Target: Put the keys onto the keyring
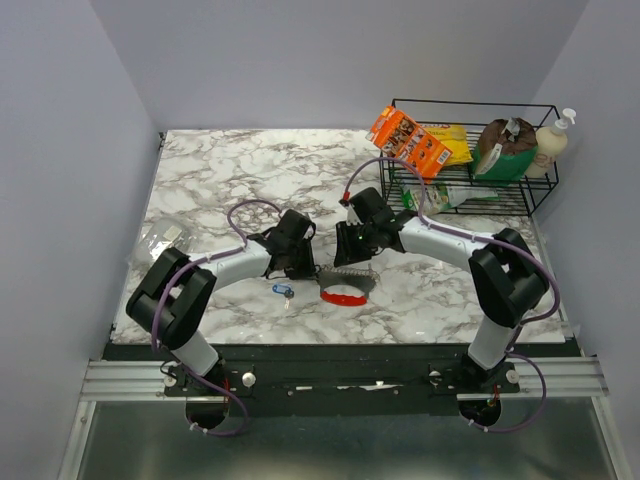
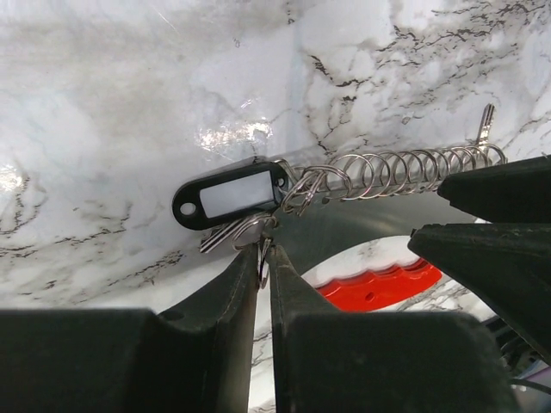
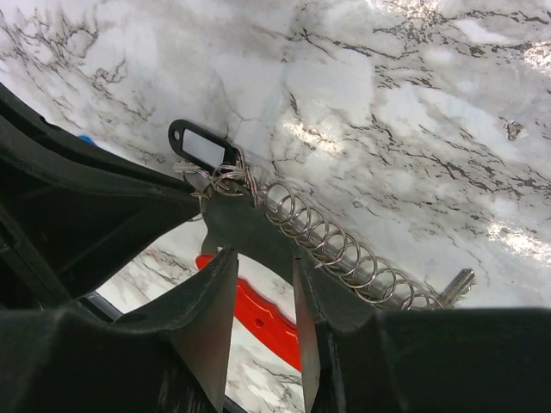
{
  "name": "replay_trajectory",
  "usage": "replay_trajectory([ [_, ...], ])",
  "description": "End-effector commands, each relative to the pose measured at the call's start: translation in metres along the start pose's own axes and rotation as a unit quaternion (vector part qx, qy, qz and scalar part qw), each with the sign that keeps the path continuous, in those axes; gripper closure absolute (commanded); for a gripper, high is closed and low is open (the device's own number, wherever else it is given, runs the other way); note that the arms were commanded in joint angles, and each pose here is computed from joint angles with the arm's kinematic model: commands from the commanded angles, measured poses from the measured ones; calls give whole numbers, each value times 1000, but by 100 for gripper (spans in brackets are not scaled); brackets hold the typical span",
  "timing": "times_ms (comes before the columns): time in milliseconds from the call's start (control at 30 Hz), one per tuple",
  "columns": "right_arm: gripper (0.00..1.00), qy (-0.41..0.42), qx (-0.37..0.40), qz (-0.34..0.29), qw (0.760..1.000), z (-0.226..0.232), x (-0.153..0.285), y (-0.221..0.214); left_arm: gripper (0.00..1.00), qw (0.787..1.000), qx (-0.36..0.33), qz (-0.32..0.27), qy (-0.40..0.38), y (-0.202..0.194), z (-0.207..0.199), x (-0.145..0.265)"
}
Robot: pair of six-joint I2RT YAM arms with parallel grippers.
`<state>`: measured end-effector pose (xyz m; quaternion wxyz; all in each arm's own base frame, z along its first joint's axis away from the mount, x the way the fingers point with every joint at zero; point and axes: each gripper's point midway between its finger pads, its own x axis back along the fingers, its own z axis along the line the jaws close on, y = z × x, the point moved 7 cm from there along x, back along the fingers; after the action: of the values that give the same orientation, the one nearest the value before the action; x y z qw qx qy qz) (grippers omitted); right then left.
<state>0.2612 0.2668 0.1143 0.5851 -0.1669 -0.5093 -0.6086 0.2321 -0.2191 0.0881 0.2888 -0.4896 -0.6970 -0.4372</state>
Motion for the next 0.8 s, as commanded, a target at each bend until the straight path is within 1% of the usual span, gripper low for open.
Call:
replay_trajectory([
  [0,60,-13,0,-10,1000,-3,9,-1,86,1000,-16,-3,7,4,-1,-4],
  [33,60,-14,0,-10,1000,-3,10,-2,93,1000,-18,-1,5,4,-1,-5],
  [133,60,-17,-1,-14,1000,-5,13,-2,100,1000,-29,3,7,3,-1,-4],
  [400,60,-30,-7,-13,999,-12,18,-13,100,1000,-28,1,7,-6,0,5],
  [667,59,-34,-9,-16,999,-14,25,-20,100,1000,-22,17,-6,-32,-1,13],
  [767,59,-36,-11,-17,999,-15,27,-22,100,1000,-19,14,-7,-39,-2,18],
])
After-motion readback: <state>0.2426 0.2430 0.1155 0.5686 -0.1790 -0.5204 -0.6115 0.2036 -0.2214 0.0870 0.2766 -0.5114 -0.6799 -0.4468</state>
